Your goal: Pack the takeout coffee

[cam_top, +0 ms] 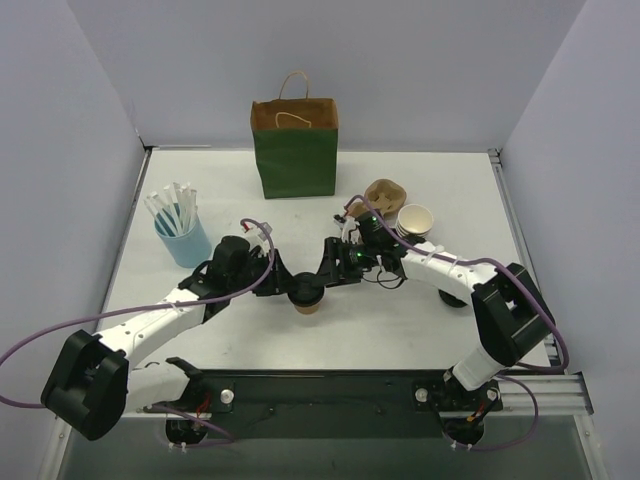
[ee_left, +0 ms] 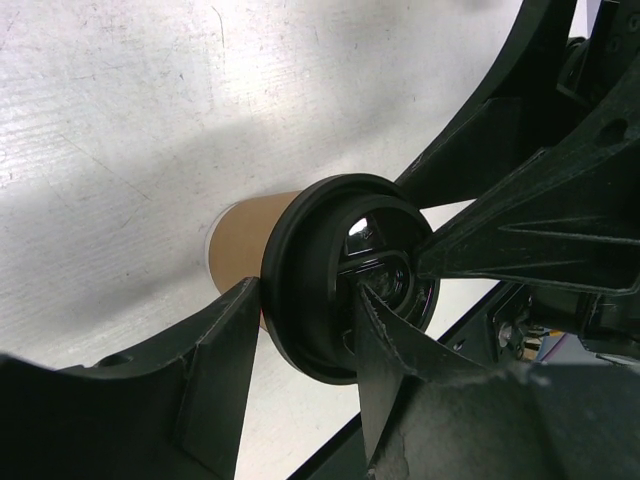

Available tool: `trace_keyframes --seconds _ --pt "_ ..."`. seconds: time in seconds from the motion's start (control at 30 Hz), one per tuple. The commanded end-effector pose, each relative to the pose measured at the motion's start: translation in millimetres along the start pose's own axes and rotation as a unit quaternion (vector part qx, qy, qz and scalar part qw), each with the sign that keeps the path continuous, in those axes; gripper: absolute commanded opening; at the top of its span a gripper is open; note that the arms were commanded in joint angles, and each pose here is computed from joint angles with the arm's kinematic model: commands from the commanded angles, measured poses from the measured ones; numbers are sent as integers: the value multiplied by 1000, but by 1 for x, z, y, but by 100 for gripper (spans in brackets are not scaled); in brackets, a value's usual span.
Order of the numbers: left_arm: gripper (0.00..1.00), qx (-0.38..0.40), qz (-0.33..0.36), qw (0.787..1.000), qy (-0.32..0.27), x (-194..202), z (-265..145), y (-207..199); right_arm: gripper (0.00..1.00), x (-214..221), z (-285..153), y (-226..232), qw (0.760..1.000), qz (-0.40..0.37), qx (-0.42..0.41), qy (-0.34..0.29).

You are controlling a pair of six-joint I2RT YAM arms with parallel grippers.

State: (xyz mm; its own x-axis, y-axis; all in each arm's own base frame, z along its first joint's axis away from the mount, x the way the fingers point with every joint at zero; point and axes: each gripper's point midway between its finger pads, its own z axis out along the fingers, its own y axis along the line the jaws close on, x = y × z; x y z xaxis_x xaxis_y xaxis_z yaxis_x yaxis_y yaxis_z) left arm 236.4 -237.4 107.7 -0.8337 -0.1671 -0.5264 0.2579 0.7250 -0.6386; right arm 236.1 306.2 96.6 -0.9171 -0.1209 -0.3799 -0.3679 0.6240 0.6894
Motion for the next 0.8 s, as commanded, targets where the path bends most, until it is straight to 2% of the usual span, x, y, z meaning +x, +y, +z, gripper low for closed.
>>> trace_keyframes --seconds 0.0,0.07,0.2,0.47,0.77 --pt "50 -30 -14 999 -7 11 -1 18 51 -19 -9 7 999 35 5 -20" --pt "50 -34 -20 999 -9 13 -2 21 56 -23 -13 10 999 41 3 -27" --pt "50 -31 -22 999 -12 14 -2 20 58 -26 -19 19 998 49 -12 -38" --pt "50 -23 -25 999 -21 10 -3 15 58 -18 -23 30 996 65 -41 -51" --pt "50 -37 -31 999 -12 19 -1 24 58 0 -13 15 997 68 -1 -40"
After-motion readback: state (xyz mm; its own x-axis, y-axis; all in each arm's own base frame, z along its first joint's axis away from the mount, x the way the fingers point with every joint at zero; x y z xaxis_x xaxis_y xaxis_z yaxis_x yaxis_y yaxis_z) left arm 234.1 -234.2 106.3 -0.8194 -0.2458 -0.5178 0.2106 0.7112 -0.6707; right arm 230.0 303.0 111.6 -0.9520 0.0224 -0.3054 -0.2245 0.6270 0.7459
